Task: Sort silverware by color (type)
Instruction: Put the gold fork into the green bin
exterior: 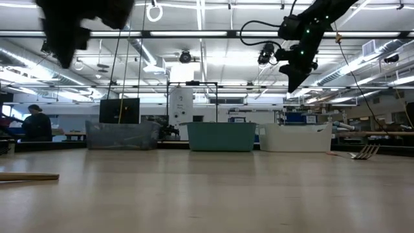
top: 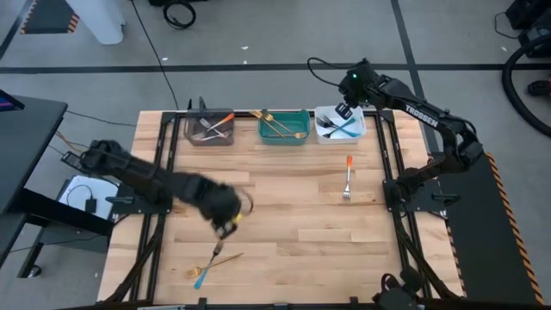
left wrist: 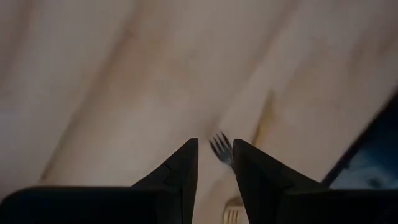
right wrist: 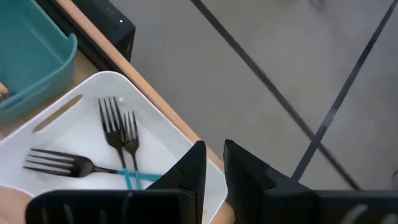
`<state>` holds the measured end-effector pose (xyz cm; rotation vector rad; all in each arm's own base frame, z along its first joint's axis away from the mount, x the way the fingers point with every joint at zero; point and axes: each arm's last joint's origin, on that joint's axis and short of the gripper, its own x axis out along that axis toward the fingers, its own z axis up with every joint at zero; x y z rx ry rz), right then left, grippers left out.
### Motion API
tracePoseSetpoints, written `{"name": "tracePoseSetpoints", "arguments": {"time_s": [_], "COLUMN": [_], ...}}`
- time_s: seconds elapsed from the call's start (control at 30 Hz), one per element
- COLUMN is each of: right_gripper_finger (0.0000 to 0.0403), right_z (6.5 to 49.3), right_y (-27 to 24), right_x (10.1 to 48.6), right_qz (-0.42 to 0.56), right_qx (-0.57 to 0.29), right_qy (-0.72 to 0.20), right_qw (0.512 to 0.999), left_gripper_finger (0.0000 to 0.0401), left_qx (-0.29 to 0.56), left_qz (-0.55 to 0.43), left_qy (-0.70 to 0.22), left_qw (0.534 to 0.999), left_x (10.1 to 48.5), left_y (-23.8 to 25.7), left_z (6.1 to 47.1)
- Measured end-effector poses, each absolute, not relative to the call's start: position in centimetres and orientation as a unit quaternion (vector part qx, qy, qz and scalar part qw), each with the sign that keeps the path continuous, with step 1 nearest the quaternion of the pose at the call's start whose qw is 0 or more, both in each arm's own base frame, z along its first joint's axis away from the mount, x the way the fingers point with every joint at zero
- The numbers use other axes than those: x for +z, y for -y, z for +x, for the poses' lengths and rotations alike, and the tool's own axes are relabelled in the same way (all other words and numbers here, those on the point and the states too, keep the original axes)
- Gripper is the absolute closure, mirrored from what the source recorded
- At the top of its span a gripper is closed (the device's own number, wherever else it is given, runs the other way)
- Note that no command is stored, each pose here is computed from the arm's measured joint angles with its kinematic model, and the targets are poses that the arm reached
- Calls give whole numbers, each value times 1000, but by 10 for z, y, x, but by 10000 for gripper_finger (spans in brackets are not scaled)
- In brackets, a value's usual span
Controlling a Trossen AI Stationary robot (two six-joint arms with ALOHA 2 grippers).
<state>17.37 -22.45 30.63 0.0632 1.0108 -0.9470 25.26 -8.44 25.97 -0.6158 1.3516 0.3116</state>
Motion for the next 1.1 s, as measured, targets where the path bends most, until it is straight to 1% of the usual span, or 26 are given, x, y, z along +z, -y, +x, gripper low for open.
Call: {"name": "tracePoseSetpoints", "arguments": {"time_s": [0.07,0.2,0.37,0.43,0.53,0.73,1.1], "right_gripper_finger": [339,339,339,339,339,339,339], "right_z": [173,176,180,182,184,188,197], "right_y": [224,220,211,206,198,187,176], "right_x": [305,303,300,298,296,293,292], "right_qz": [47,85,125,139,150,162,152], "right_qx": [-443,-449,-421,-414,-404,-392,-373], "right_qy": [-463,-452,-457,-464,-484,-505,-514], "right_qw": [766,766,774,770,761,751,757], "left_gripper_finger": [291,291,291,291,291,291,292], "left_qx": [125,103,27,11,5,-8,6], "left_qz": [-257,-247,-237,-238,-240,-233,-216], "left_qy": [-613,-615,-597,-592,-593,-589,-609], "left_qw": [737,742,766,769,768,774,764], "left_x": [252,231,204,194,187,174,145], "left_y": [104,133,162,170,176,184,193], "left_z": [245,230,215,210,207,215,223]}}
